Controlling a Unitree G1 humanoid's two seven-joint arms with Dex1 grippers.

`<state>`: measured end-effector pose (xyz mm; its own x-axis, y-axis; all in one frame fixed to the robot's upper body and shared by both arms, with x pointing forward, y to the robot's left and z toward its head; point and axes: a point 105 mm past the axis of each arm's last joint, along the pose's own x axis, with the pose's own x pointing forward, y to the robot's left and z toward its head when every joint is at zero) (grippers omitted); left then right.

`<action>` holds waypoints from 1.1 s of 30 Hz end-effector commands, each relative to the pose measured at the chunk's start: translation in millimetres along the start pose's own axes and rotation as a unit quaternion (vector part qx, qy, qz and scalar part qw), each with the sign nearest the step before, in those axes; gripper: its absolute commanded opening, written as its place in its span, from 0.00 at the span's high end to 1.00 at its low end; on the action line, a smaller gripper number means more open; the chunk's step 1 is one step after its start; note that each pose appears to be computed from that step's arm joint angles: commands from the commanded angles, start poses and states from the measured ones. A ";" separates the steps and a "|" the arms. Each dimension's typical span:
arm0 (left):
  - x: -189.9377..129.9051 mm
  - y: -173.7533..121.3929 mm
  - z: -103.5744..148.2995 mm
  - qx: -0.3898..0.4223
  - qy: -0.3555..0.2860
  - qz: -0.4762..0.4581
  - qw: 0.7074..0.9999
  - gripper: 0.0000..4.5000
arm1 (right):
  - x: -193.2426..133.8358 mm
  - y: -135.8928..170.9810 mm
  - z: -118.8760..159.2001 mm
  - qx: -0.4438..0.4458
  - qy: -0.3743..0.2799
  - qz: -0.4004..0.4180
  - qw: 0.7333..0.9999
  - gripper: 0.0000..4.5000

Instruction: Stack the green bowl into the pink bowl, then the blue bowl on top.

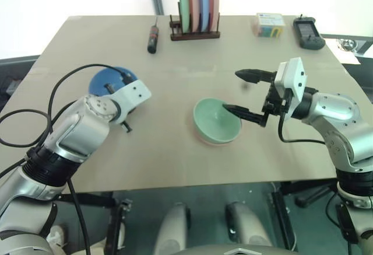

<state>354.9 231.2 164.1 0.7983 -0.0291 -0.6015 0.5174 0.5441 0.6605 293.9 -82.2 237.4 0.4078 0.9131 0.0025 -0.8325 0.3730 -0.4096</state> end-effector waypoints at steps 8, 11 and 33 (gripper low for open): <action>-56.6 -28.0 125.9 0.127 -0.350 -0.161 0.914 0.98 | -66.1 17.0 8.6 -0.031 0.008 -0.082 0.996 0.00; -68.0 -37.6 146.6 0.168 -0.400 -0.202 0.878 0.98 | -91.8 33.2 1.3 0.002 0.035 -0.109 0.993 0.00; -79.4 -32.9 150.9 0.149 -0.466 -0.292 0.822 0.10 | -125.6 60.7 -20.1 0.053 0.104 -0.163 0.980 0.00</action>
<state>306.3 76.6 233.7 0.0053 -0.8203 -0.5719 0.8517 -0.2960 0.4324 187.7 -176.5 198.7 0.7231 0.6892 -0.0471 -0.6642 0.6749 -0.3215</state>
